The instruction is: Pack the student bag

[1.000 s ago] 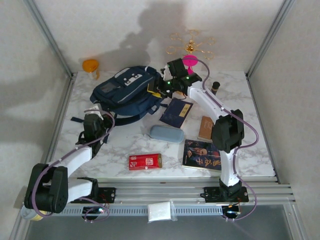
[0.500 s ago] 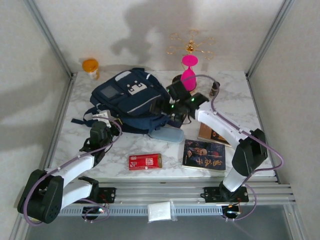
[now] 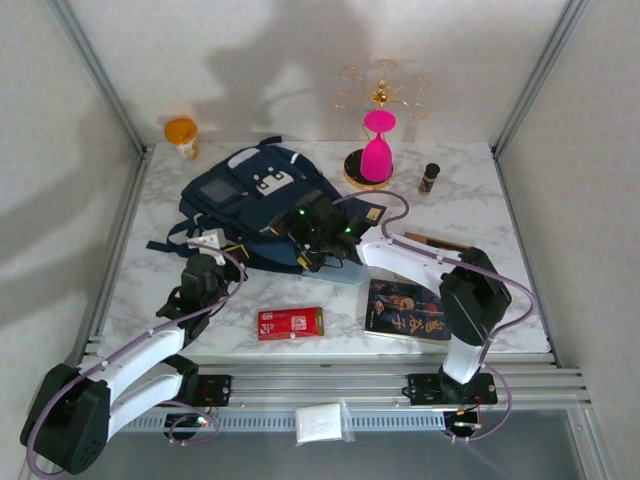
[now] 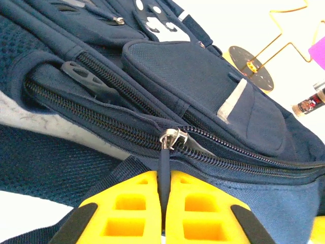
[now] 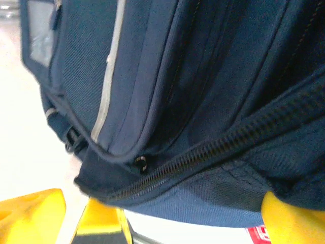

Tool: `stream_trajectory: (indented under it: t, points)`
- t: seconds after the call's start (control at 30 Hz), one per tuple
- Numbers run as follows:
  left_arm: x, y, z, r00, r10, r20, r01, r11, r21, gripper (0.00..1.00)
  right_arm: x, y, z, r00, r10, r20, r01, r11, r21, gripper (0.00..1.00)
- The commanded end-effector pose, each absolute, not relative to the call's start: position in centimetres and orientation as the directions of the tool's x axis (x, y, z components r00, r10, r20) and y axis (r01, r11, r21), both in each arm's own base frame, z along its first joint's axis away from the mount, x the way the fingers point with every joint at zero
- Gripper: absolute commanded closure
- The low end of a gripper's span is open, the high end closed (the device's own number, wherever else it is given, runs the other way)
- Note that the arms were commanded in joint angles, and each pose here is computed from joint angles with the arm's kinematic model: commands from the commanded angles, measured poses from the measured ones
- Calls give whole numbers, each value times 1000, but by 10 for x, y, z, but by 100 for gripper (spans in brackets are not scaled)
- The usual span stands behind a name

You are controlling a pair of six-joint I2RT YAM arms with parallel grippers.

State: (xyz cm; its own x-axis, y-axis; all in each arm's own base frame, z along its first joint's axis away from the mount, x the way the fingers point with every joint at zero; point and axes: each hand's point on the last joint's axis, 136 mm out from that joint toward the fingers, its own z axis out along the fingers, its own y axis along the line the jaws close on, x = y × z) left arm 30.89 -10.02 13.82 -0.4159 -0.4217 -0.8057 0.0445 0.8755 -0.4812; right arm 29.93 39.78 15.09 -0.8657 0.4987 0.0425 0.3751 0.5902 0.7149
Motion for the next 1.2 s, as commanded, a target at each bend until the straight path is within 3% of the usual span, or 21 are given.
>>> stream_trajectory:
  t: [0.0, 0.2, 0.33, 0.43, 0.67, 0.9, 1.17]
  points:
    - [309, -108, 166, -350, -469, -811, 91, 845, -528, 100, 330, 413, 148, -839, 544, 15, 375, 559, 740, 10]
    - [301, -102, 164, -351, -473, -808, 53, 852, -522, 100, 353, 423, 157, -864, 476, -165, 221, 653, 724, 48]
    - [296, -100, 168, -337, -500, -798, 47, 837, -545, 100, 365, 421, 160, -873, 416, -254, 153, 728, 668, 84]
    - [297, -92, 164, -341, -513, -788, -10, 840, -542, 100, 370, 416, 167, -874, 389, -290, 102, 732, 674, 99]
    - [302, -65, 166, -311, -540, -782, -185, 842, -507, 100, 377, 396, 183, -864, 402, -304, 87, 713, 696, 100]
    - [304, -10, 127, -352, -584, -731, -460, 788, -408, 100, 379, 376, 186, -844, 449, -293, 125, 696, 707, 100]
    - [316, 11, 123, -362, -627, -690, -497, 756, -426, 100, 368, 370, 182, -848, 435, -303, 123, 718, 685, 100]
